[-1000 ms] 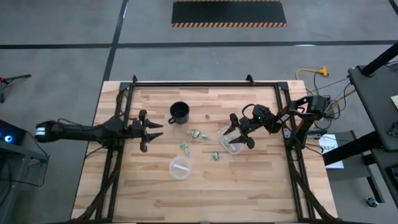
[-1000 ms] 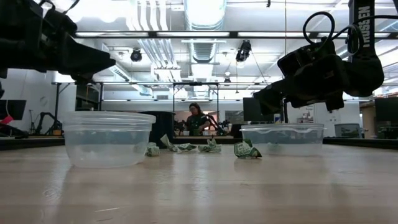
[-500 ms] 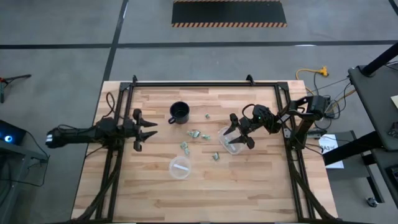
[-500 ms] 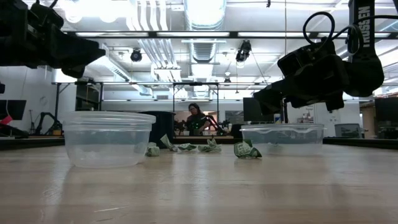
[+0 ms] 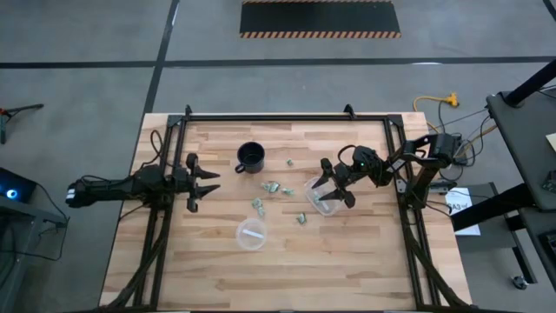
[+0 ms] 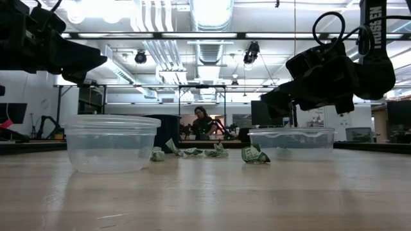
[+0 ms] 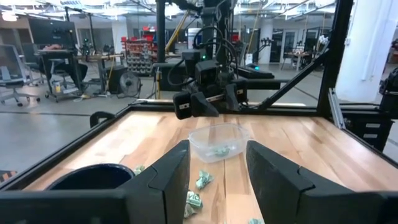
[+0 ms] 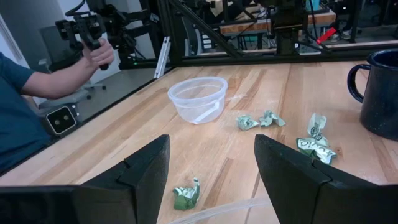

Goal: Pick and place Stevia / Truvia into bins
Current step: Put the green stevia packet into the top transparent container

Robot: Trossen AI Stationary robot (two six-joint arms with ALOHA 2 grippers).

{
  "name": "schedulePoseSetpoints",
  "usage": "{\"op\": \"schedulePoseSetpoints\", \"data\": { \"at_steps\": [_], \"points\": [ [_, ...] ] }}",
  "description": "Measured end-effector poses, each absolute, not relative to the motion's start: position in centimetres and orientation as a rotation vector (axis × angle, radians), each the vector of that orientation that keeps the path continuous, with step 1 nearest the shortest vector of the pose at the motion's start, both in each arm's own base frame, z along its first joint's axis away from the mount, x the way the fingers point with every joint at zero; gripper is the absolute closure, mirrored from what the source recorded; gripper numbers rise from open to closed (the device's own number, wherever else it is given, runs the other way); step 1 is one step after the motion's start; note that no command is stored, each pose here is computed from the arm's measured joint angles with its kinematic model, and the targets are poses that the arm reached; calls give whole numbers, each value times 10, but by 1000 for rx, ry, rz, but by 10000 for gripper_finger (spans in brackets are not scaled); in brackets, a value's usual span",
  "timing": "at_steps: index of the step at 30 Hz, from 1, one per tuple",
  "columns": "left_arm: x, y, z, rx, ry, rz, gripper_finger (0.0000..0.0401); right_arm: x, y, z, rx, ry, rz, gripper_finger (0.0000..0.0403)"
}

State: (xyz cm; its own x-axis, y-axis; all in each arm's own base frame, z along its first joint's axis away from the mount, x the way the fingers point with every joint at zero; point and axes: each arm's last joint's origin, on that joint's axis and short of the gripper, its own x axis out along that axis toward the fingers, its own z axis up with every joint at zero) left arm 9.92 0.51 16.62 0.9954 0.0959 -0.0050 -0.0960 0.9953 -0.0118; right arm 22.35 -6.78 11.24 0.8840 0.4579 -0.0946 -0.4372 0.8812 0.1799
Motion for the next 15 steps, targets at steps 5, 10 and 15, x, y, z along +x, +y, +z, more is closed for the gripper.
{"op": "schedulePoseSetpoints", "data": {
  "at_steps": [5,10,15],
  "points": [
    [100,5,165,-12,21,96,260,225,-68,114,158,131,468,179],
    [102,5,164,-13,33,100,260,229,-69,116,171,125,474,179],
    [102,5,163,-14,45,102,260,235,-64,120,155,111,502,179]
  ]
}}
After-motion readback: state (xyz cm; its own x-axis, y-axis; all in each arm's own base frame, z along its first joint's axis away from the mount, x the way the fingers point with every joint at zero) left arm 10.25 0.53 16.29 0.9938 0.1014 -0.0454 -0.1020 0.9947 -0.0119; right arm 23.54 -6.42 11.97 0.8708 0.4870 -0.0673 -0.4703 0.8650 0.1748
